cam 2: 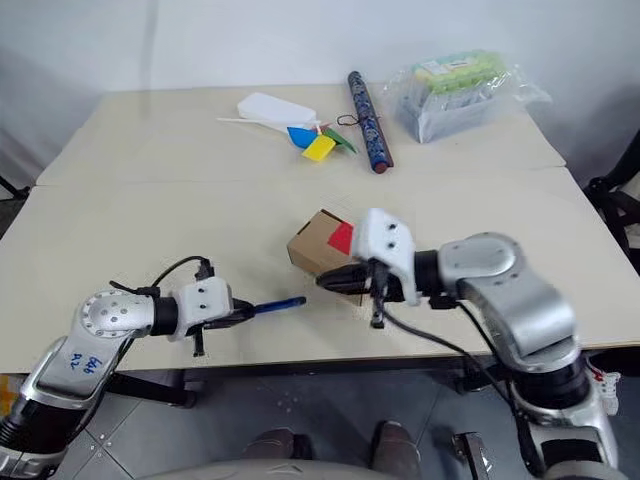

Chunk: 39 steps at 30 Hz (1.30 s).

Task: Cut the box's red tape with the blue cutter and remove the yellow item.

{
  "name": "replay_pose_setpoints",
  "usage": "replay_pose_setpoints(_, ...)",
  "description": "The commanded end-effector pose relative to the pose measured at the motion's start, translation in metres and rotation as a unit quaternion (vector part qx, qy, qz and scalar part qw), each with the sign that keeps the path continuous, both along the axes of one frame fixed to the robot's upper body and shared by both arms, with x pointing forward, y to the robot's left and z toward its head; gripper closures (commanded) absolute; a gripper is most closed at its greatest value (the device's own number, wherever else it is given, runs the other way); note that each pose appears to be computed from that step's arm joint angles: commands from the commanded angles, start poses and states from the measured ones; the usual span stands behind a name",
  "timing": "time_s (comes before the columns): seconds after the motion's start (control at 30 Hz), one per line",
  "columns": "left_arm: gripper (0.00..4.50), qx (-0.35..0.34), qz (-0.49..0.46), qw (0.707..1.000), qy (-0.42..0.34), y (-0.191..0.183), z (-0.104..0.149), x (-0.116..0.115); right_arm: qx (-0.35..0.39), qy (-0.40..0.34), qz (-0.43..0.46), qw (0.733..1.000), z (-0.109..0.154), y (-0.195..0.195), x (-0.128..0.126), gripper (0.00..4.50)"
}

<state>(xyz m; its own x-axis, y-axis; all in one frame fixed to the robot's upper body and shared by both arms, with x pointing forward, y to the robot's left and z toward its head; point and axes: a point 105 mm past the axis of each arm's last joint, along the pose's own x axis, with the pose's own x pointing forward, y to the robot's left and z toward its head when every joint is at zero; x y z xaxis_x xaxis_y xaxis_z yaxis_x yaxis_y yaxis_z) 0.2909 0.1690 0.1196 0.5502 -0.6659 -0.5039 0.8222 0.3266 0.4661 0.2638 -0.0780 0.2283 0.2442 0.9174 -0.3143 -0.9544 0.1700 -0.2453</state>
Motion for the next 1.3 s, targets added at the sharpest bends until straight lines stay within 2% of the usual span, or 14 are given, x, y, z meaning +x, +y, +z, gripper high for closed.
replay_pose_setpoints(0.03, 4.11, -0.041, 0.022, 0.997, -0.058, 0.015, 0.030, 0.005, 0.020, 0.004, -0.022, 1.000, 0.027, -0.010, -0.002, 4.09)
replay_pose_setpoints(0.07, 4.11, -0.053, 0.028, 0.996, -0.068, 0.020, 0.037, 0.005, 0.022, 0.008, -0.032, 0.999, 0.034, -0.014, 0.000, 3.90)
replay_pose_setpoints(0.33, 4.11, -0.142, 0.022, 0.980, -0.138, 0.045, 0.095, 0.003, 0.032, 0.035, -0.093, 0.995, 0.064, -0.025, 0.018, 1.33)
replay_pose_setpoints(0.47, 4.11, -0.132, 0.000, 0.977, -0.169, 0.047, 0.106, 0.006, 0.039, 0.044, -0.125, 0.990, 0.072, -0.022, 0.031, 0.05)
replay_pose_setpoints(0.6, 4.11, -0.121, -0.029, 0.972, -0.199, 0.040, 0.110, 0.012, 0.035, 0.058, -0.160, 0.985, 0.075, -0.020, 0.044, 0.05)
replay_pose_setpoints(0.73, 4.11, -0.126, -0.075, 0.944, -0.296, 0.005, 0.125, 0.037, 0.064, 0.113, -0.187, 0.974, 0.095, -0.006, 0.059, 0.05)
replay_pose_setpoints(1.07, 4.11, -0.120, -0.077, 0.914, -0.380, -0.022, 0.132, 0.065, 0.089, 0.201, -0.158, 0.963, 0.100, 0.016, 0.061, 0.05)
replay_pose_setpoints(1.3, 4.11, -0.113, -0.077, 0.906, -0.400, -0.030, 0.131, 0.069, 0.108, 0.227, -0.155, 0.956, 0.102, 0.028, 0.066, 0.05)
